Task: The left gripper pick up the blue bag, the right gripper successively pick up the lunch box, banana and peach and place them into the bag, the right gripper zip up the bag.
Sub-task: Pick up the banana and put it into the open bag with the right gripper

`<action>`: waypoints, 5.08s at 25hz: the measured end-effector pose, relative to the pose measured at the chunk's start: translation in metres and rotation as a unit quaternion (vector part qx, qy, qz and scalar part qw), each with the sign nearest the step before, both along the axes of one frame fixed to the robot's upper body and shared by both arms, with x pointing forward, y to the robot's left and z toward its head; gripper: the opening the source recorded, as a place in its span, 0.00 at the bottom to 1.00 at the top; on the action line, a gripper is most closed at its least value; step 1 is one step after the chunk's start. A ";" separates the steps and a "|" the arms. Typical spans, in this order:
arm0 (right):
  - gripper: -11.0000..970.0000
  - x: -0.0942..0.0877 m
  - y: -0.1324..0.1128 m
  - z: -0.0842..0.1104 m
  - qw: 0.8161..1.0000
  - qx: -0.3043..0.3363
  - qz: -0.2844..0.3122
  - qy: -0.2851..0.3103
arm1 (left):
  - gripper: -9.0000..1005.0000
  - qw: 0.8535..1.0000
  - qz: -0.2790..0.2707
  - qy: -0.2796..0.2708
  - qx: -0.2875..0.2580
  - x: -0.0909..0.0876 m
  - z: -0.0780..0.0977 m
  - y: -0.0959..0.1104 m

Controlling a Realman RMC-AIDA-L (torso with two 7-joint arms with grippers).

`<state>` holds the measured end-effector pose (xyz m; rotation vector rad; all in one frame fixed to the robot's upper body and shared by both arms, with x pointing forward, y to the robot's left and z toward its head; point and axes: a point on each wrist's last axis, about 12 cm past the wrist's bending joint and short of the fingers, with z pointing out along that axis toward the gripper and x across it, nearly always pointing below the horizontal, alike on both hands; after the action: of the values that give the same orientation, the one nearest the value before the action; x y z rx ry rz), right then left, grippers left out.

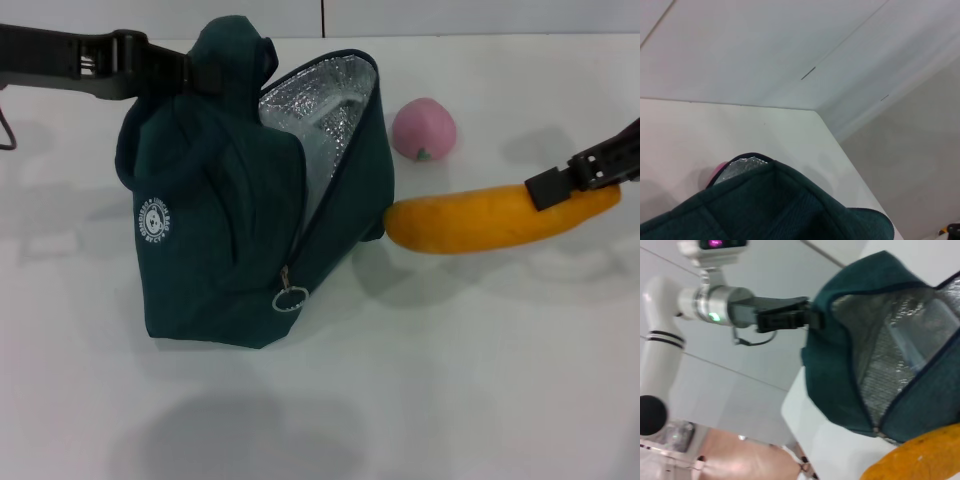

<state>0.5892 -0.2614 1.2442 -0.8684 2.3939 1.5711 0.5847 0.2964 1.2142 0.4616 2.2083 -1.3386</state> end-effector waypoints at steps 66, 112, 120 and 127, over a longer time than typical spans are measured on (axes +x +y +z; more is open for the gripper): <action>0.45 -0.032 0.020 -0.086 0.972 0.221 -0.065 0.054 | 0.04 1.000 -0.010 0.000 -0.029 -0.008 -0.018 0.005; 0.44 -0.014 0.069 -0.110 0.981 0.149 -0.105 0.071 | 0.04 0.998 -0.034 -0.002 -0.045 -0.016 -0.025 0.011; 0.44 -0.006 0.077 -0.106 0.980 0.152 -0.116 0.063 | 0.04 0.998 -0.036 -0.004 -0.045 -0.017 -0.027 0.011; 0.44 0.002 0.087 -0.099 0.978 0.160 -0.121 0.053 | 0.04 0.998 -0.038 -0.008 -0.044 -0.017 -0.027 0.011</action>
<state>0.5913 -0.1743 1.1455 -0.4243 2.1252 1.8651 0.5676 0.3070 1.1876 0.5250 2.1282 -1.4606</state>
